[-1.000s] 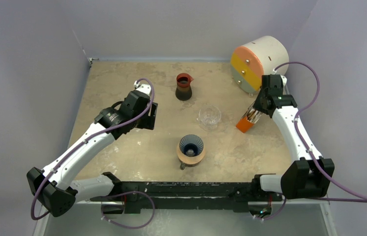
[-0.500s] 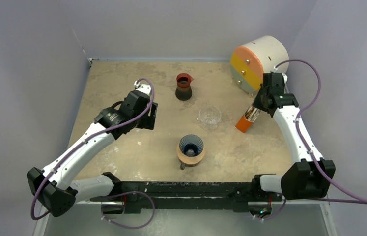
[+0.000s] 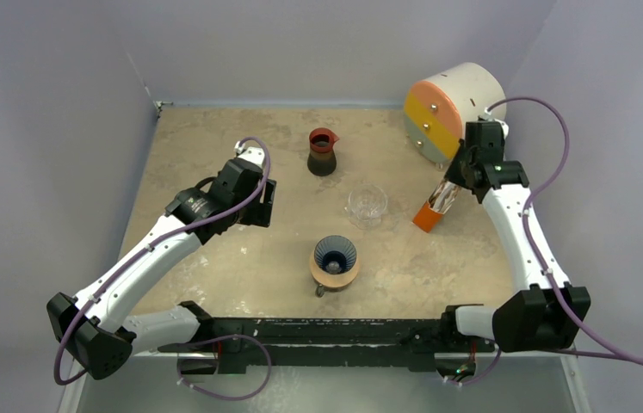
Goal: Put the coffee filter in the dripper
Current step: Pick up the coffee filter from the coffee filter holder.
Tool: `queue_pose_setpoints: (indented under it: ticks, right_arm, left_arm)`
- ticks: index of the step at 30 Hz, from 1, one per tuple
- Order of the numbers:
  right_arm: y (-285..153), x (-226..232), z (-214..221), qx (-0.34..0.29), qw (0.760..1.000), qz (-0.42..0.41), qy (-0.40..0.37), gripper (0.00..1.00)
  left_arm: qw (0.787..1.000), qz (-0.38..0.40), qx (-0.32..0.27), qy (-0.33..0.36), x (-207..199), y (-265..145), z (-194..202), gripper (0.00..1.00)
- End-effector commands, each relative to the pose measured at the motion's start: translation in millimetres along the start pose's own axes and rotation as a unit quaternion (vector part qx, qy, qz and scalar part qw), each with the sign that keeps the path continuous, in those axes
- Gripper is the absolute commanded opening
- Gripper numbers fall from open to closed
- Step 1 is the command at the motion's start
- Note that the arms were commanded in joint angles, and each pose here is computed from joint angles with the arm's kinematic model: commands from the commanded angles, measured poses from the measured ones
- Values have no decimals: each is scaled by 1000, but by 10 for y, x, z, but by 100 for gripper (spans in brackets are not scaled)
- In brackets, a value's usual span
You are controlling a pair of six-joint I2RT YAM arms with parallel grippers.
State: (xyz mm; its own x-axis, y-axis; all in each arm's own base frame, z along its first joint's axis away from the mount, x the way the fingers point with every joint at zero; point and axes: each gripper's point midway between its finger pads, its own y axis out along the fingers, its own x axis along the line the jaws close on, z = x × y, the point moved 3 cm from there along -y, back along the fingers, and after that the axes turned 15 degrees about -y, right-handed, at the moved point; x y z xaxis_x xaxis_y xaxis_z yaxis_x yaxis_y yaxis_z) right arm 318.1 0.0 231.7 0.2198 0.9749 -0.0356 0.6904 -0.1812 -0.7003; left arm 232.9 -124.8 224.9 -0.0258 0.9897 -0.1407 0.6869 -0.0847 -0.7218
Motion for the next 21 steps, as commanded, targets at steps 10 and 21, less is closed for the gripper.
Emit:
queue_pose_setpoints:
  ticks: [10,21]
  right_arm:
    - [-479,-51,-507,-83,997,-11,2,0]
    - [-665,-12,-626,-100,994,-32,0,0]
  left_arm:
    - [1000,12,-14,2,-17,-29,-57,71]
    - [1000,15,-11,2,-28,-25,-53,71]
